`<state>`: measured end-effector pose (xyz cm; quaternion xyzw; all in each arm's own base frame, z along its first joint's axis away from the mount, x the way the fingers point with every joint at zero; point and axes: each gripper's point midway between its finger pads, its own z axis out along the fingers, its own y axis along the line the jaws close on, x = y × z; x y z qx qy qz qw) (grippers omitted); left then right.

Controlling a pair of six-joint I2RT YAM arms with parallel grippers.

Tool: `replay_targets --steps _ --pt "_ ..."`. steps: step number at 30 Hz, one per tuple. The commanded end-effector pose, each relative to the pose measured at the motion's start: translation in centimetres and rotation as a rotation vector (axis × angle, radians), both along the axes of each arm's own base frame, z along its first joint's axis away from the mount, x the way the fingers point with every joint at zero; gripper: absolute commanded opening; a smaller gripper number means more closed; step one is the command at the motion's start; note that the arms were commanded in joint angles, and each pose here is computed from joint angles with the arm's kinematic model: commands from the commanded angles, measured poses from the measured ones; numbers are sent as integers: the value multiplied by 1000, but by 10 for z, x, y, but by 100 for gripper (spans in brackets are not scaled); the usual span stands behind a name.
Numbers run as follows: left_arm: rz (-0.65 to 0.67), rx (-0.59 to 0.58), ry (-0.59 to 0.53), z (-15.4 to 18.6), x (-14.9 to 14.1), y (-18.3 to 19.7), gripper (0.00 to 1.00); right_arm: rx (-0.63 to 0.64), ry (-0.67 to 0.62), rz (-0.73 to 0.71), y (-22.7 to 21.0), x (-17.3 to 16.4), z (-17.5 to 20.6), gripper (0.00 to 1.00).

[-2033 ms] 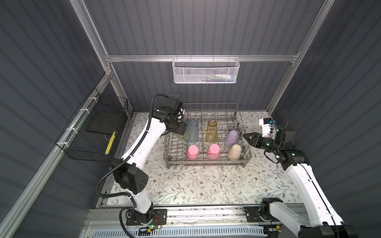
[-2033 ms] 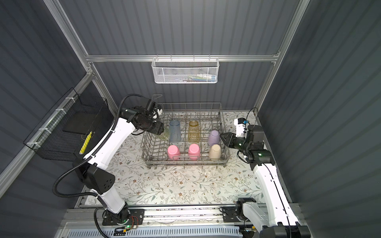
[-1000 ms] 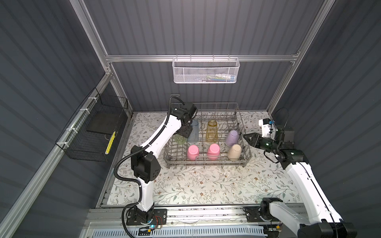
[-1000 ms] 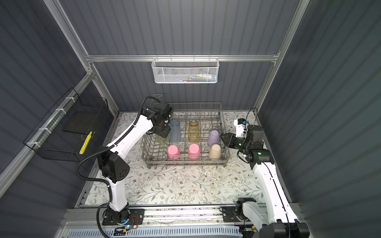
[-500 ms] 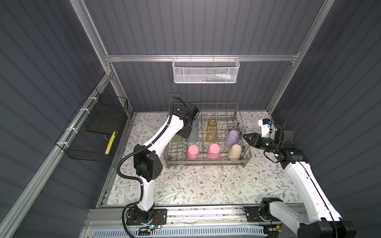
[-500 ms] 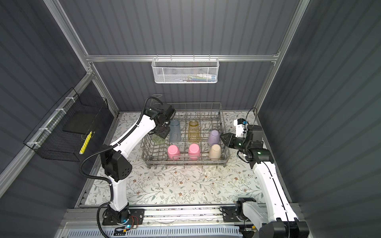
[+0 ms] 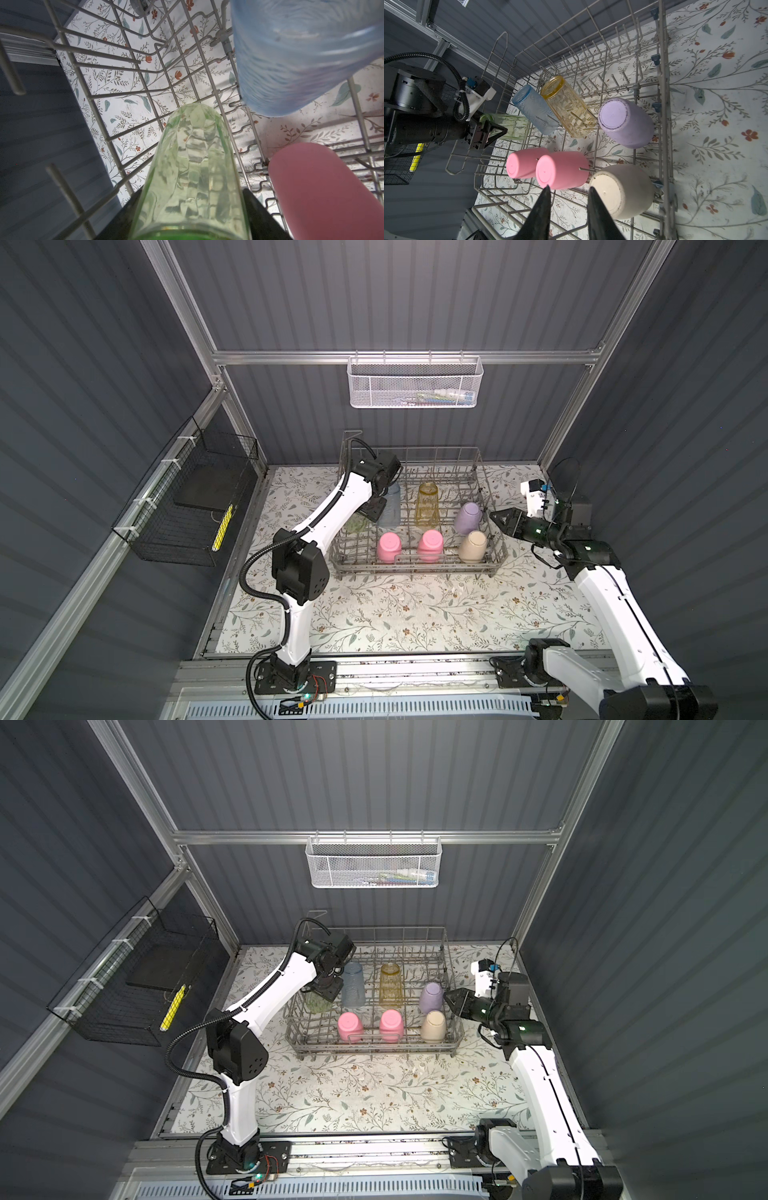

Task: Load cups into a dish rack
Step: Place the cup upside down at the dish rack.

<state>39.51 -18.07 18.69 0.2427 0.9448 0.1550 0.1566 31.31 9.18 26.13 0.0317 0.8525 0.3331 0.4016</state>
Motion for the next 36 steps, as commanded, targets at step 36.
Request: replay_targets --steps 36 --pt "31 1 10 -21 -5 1 57 13 16 32 4 -1 -6 32"
